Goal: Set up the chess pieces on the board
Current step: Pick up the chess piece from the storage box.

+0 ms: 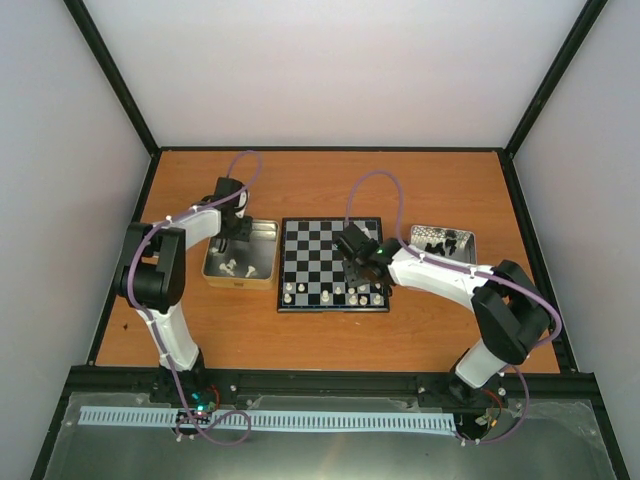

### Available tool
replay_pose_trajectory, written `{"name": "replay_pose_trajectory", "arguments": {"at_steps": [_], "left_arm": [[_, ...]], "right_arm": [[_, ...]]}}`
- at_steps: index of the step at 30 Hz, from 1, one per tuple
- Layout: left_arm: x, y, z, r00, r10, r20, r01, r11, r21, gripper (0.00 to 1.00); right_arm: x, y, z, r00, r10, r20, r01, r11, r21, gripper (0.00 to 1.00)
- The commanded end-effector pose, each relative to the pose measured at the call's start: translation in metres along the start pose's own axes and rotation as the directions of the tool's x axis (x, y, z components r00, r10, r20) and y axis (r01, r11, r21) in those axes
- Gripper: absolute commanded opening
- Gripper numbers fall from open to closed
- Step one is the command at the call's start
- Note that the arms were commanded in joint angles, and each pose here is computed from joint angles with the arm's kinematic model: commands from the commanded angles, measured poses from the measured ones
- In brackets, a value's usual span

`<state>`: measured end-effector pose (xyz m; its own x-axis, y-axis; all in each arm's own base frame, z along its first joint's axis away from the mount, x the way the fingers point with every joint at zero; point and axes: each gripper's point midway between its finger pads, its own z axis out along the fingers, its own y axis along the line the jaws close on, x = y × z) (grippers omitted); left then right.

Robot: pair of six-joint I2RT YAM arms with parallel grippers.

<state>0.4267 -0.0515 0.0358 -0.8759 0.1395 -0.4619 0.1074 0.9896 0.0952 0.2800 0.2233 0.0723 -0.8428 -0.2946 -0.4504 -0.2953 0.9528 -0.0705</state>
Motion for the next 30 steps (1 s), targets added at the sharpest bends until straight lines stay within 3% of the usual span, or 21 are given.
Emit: {"name": "replay_pose_trajectory", "arguments": {"at_steps": [1, 4, 10, 23, 30], "left_arm": [[-0.021, 0.014, -0.005, 0.998, 0.026, 0.065, -0.021, 0.997, -0.070, 0.57], [-0.021, 0.017, -0.005, 0.997, 0.018, 0.079, -0.011, 0.996, -0.088, 0.62], [-0.012, 0.015, 0.009, 0.999, 0.003, 0.051, 0.001, 0.996, -0.085, 0.43], [-0.002, 0.016, 0.024, 0.998, -0.066, 0.022, 0.068, 0.993, -0.098, 0.24], [0.000, 0.020, 0.021, 0.994, -0.110, 0.016, 0.111, 0.987, -0.119, 0.05]], "right_arm": [[-0.008, 0.000, 0.001, 1.000, 0.011, 0.002, -0.011, 1.000, 0.006, 0.34], [-0.009, 0.001, 0.002, 1.000, 0.015, 0.000, -0.015, 1.000, 0.003, 0.34], [-0.009, 0.001, 0.002, 1.000, 0.019, -0.001, -0.019, 1.000, 0.006, 0.33], [-0.007, -0.001, 0.000, 1.000, 0.027, -0.009, -0.027, 1.000, 0.010, 0.30], [-0.009, -0.001, -0.003, 0.999, 0.033, -0.003, -0.033, 0.999, 0.010, 0.30]]}}
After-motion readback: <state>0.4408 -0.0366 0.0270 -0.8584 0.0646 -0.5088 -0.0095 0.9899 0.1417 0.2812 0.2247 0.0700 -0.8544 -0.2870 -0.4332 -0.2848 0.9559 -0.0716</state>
